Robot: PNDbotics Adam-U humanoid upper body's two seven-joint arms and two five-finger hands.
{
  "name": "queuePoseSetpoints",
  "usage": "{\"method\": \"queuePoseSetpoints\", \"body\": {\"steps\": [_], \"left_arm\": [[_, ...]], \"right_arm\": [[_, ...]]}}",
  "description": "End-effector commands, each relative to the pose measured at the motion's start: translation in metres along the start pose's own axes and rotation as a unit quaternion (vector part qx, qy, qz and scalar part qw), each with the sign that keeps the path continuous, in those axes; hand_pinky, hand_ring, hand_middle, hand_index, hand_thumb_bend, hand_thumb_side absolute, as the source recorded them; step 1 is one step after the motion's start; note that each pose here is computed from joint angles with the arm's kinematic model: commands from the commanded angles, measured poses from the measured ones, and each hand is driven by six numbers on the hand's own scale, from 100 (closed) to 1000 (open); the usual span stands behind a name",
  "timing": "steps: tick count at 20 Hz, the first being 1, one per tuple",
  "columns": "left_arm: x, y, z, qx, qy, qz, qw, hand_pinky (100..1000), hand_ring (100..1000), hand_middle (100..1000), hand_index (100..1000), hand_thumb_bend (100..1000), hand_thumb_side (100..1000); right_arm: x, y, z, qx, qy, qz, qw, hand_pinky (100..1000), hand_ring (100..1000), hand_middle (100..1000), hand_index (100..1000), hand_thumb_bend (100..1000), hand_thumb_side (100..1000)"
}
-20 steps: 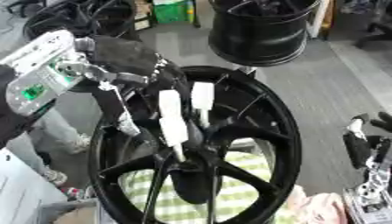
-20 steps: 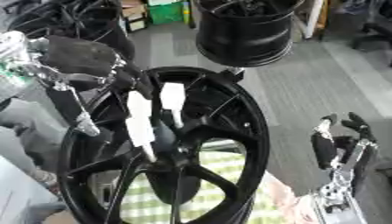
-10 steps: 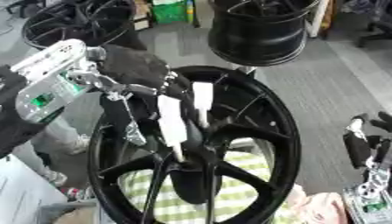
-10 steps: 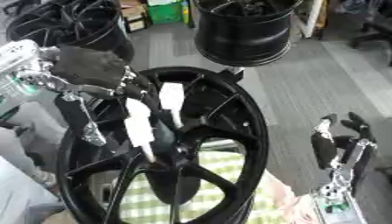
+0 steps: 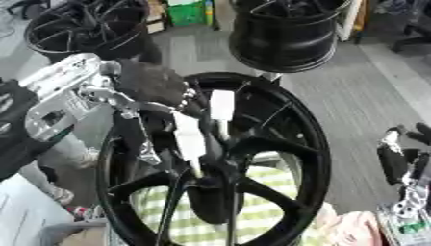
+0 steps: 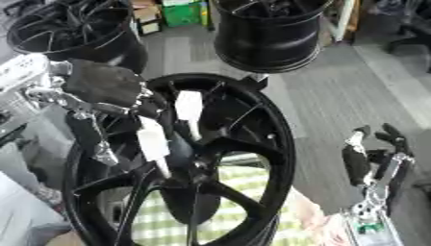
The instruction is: Pull the pin out of the wheel hub.
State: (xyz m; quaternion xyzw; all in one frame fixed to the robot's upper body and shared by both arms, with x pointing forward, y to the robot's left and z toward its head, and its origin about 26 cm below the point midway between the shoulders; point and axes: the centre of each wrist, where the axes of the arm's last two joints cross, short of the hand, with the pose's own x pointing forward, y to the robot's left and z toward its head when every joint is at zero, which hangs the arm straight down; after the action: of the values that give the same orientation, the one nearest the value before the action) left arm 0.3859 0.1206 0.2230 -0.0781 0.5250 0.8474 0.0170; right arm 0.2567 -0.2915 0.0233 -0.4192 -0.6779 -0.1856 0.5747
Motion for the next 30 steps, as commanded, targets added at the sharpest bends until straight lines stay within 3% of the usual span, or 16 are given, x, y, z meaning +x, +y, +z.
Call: {"method": "queuePoseSetpoints", "body": {"steps": [1, 19, 30], "left_arm": [[-0.002, 0.001, 0.004, -0.183, -0.119, -0.123, 0.968, 486, 208, 706, 815, 545, 394], [0.008, 0.021, 0.001, -0.155, -0.125, -0.154, 0.968, 507, 208, 677, 783, 636, 446], [-0.002, 0.014, 0.002, -0.167, -0.103, -0.143, 0.970, 523, 231, 681, 789, 655, 455]], "right_arm": [[0.005, -0.002, -0.005, -0.002, -0.014, -0.002, 1.000, 506, 408, 649, 794, 128, 386], [0.005, -0.001, -0.004, 0.000, -0.013, -0.005, 1.000, 507, 408, 648, 794, 126, 388], [0.006, 0.000, -0.004, 0.001, -0.012, -0.008, 1.000, 507, 407, 647, 794, 126, 388]]}}
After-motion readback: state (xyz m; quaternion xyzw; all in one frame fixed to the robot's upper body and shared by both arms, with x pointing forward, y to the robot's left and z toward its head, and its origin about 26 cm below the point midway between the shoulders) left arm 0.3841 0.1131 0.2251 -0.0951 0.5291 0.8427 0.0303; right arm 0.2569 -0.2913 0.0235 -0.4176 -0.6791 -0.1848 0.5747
